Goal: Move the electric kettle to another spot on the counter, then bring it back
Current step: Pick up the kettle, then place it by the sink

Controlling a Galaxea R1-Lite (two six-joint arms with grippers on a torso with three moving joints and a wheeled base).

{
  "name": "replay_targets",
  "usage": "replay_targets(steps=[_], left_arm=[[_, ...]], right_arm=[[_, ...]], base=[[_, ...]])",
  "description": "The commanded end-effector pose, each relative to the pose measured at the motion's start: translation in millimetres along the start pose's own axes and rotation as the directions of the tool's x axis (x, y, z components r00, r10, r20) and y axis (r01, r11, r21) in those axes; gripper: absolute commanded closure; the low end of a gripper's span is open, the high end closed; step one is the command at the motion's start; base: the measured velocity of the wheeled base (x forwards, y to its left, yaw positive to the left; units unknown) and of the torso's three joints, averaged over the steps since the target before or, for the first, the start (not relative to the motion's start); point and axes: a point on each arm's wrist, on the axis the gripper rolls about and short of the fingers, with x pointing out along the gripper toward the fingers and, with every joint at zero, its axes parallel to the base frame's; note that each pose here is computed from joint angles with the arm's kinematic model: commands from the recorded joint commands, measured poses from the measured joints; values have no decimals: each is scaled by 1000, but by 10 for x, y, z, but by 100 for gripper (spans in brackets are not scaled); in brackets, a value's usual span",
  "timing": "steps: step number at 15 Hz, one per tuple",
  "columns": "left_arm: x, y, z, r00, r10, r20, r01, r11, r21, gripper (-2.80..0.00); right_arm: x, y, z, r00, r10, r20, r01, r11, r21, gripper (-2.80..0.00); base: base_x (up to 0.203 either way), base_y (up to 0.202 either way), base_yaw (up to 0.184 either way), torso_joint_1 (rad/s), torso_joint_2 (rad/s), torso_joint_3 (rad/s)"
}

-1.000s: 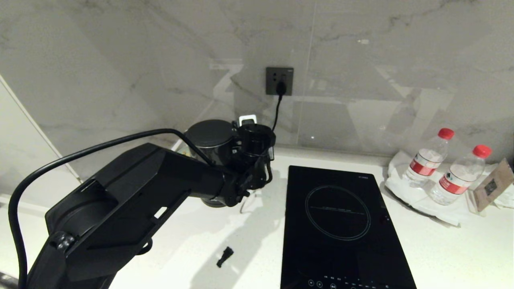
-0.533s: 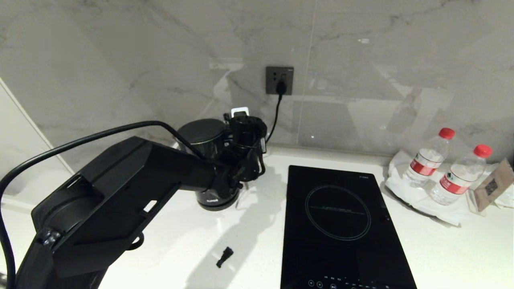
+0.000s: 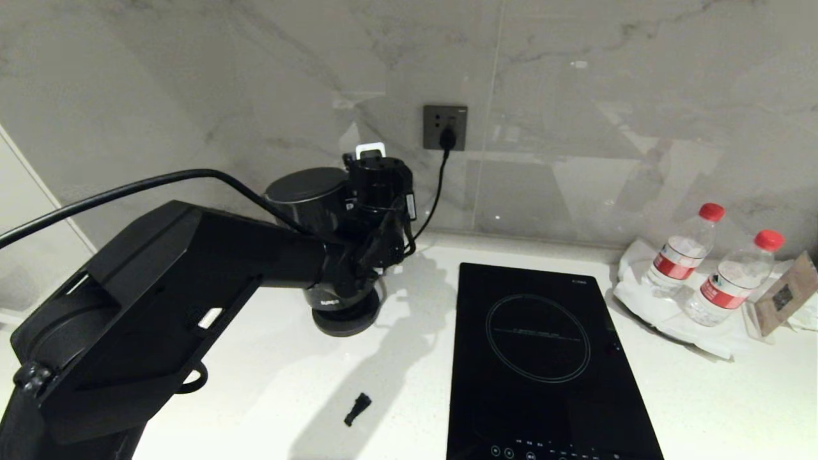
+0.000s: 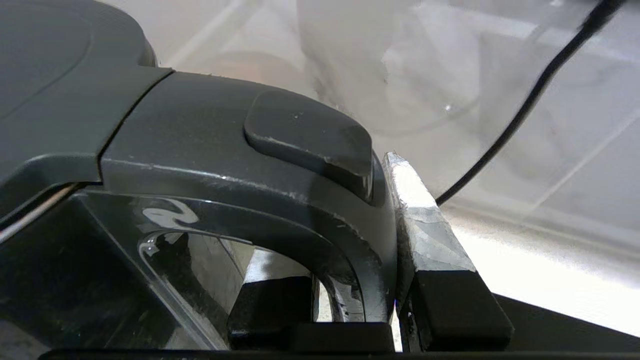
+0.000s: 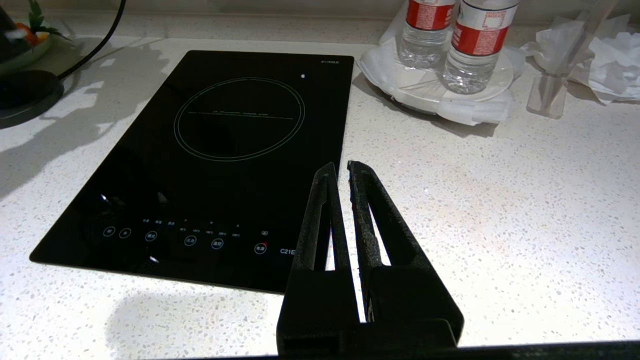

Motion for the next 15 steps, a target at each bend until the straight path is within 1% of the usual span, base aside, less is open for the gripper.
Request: replay_targets(steps=[1, 6, 8, 11, 13, 14, 15], left_arm=[[-220, 61, 288, 1000, -15, 24, 15, 1000, -19, 0], [-825, 309, 456, 998, -60, -35, 61, 998, 24, 0], [-1096, 378, 456, 993, -93, -66, 96, 994, 46, 0], [-1465, 509, 466, 986, -134, -95, 140, 988, 63, 0], [-1660, 624, 401, 981, -148, -124, 159, 984, 83, 0], [-1744, 689, 391, 979, -152, -132, 165, 983, 86, 0], [-1820, 749, 406, 979, -158, -132, 168, 983, 76, 0]], right_arm=[[1, 0, 0, 1000, 0, -2, 0, 1000, 0, 0], [1, 0, 0, 1000, 0, -1, 0, 1000, 0, 0], [1, 0, 0, 1000, 0, -2, 0, 1000, -1, 0], [0, 0, 0, 1000, 0, 0, 0, 1000, 0, 0], [2, 0, -4, 1000, 0, -3, 0, 1000, -2, 0], [0, 0, 0, 1000, 0, 0, 0, 1000, -1, 0], [0, 0, 0, 1000, 0, 0, 0, 1000, 0, 0]], base=[[0, 0, 0, 0, 0, 0], [0, 0, 0, 0, 0, 0], [0, 0, 0, 0, 0, 0], [0, 0, 0, 0, 0, 0], [0, 0, 0, 0, 0, 0], [0, 0, 0, 0, 0, 0], [0, 0, 0, 0, 0, 0]])
